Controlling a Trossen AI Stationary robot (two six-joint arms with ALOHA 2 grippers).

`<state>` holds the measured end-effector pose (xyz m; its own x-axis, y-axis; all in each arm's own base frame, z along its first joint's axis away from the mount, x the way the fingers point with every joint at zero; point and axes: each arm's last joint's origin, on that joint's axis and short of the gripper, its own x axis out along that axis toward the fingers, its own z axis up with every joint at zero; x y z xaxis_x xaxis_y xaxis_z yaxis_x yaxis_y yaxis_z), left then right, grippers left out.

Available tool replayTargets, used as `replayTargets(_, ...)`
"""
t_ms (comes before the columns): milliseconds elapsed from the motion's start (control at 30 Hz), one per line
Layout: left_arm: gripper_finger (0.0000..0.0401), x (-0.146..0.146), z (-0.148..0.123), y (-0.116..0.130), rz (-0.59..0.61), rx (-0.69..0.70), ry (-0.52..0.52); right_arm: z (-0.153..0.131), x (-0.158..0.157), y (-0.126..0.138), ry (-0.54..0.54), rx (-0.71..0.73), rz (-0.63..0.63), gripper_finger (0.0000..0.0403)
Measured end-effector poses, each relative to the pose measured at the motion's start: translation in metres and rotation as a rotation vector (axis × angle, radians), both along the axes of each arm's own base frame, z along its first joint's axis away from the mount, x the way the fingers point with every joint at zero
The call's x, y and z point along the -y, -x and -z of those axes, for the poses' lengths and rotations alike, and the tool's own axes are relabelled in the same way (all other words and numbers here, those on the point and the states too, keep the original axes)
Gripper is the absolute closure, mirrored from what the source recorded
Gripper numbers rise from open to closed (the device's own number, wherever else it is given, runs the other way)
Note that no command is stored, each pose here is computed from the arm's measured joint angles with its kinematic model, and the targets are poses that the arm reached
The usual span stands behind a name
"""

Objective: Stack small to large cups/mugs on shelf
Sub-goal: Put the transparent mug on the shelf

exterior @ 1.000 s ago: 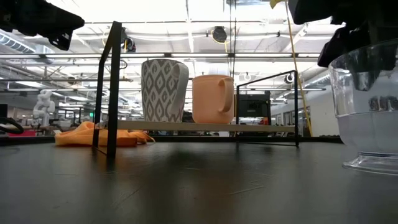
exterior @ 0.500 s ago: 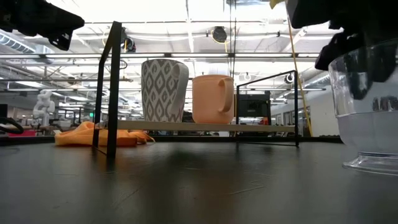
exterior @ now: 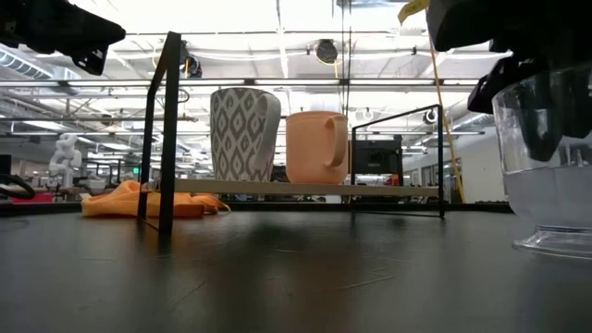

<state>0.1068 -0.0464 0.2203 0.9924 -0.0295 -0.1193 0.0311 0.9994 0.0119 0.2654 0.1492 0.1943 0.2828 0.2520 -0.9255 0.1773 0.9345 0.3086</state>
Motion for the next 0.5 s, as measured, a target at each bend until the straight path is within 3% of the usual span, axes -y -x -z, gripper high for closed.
replayTargets(133,0.037,0.0,0.0,0.0,0.0,0.0,0.0,0.0002,0.0002,0.0004,0.011,0.003,-0.027,0.0296)
replayTargets(333,0.037,0.0,0.0,0.0,0.0,0.0,0.0,0.0006,0.0009,0.0014,0.032,0.005,-0.079,0.0386)
replayTargets(500,0.037,0.0,0.0,0.0,0.0,0.0,0.0,0.0006,0.001,0.0013,0.057,0.027,-0.154,0.0394)
